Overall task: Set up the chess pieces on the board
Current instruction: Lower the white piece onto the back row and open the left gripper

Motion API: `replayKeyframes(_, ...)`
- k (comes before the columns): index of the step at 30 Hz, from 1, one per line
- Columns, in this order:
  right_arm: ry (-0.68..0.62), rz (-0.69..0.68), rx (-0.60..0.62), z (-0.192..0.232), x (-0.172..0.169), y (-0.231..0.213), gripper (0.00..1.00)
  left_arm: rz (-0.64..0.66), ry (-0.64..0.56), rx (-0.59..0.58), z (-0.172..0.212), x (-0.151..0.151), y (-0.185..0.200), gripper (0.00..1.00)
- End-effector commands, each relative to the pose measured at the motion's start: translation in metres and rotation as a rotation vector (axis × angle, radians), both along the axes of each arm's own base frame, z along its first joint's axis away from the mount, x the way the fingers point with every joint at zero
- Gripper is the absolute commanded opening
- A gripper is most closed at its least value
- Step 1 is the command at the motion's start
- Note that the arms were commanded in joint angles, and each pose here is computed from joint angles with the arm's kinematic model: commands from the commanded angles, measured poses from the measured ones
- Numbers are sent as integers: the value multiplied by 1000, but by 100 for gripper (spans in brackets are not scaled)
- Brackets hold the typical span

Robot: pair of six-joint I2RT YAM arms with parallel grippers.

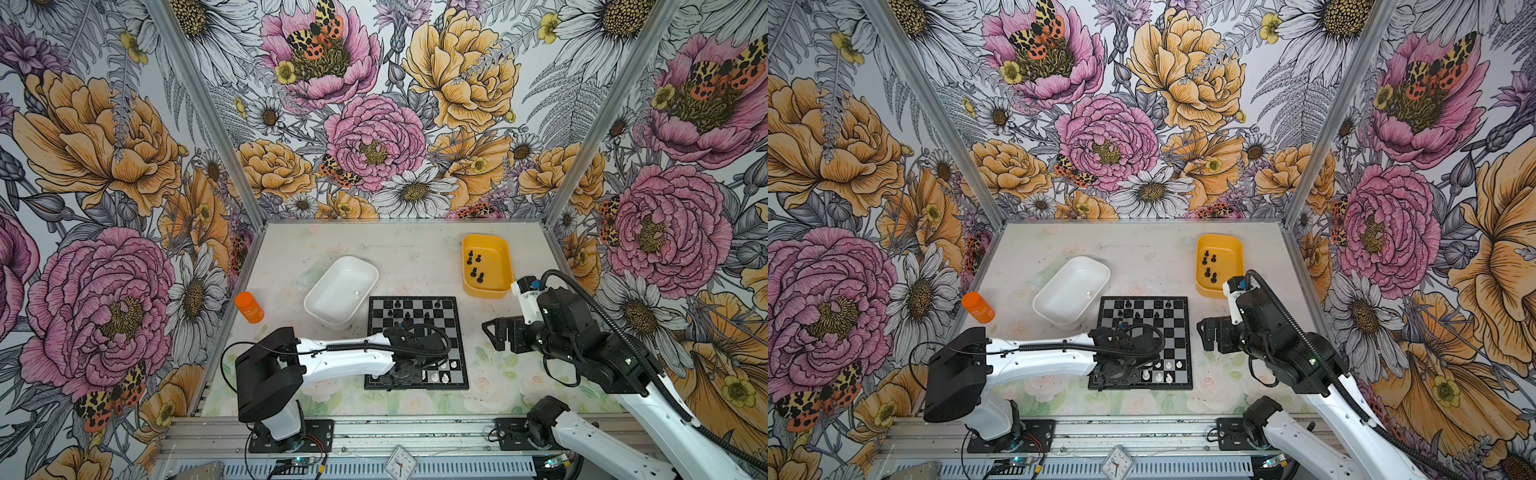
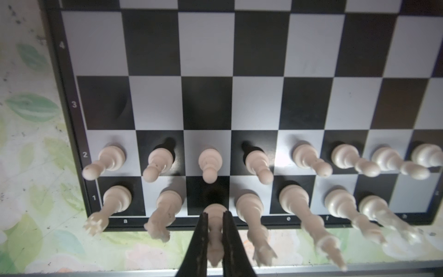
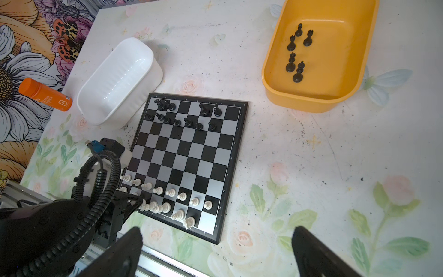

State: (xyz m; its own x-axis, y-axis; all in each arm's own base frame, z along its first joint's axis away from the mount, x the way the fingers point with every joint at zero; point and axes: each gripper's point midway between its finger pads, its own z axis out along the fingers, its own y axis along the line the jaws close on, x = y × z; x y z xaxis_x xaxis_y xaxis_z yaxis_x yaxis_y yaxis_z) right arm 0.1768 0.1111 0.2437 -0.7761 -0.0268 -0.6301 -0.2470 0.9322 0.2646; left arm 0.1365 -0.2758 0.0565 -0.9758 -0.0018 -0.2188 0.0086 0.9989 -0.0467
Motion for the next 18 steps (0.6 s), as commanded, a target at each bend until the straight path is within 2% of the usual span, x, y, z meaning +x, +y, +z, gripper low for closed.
replayKeyframes(1, 0, 0, -23, -3, 1, -2, 100, -1, 14, 2, -7, 1, 1, 11)
replayKeyframes(18, 1, 5, -30, -3, 2, -1, 100, -3, 16, 12, -9, 6, 2, 14)
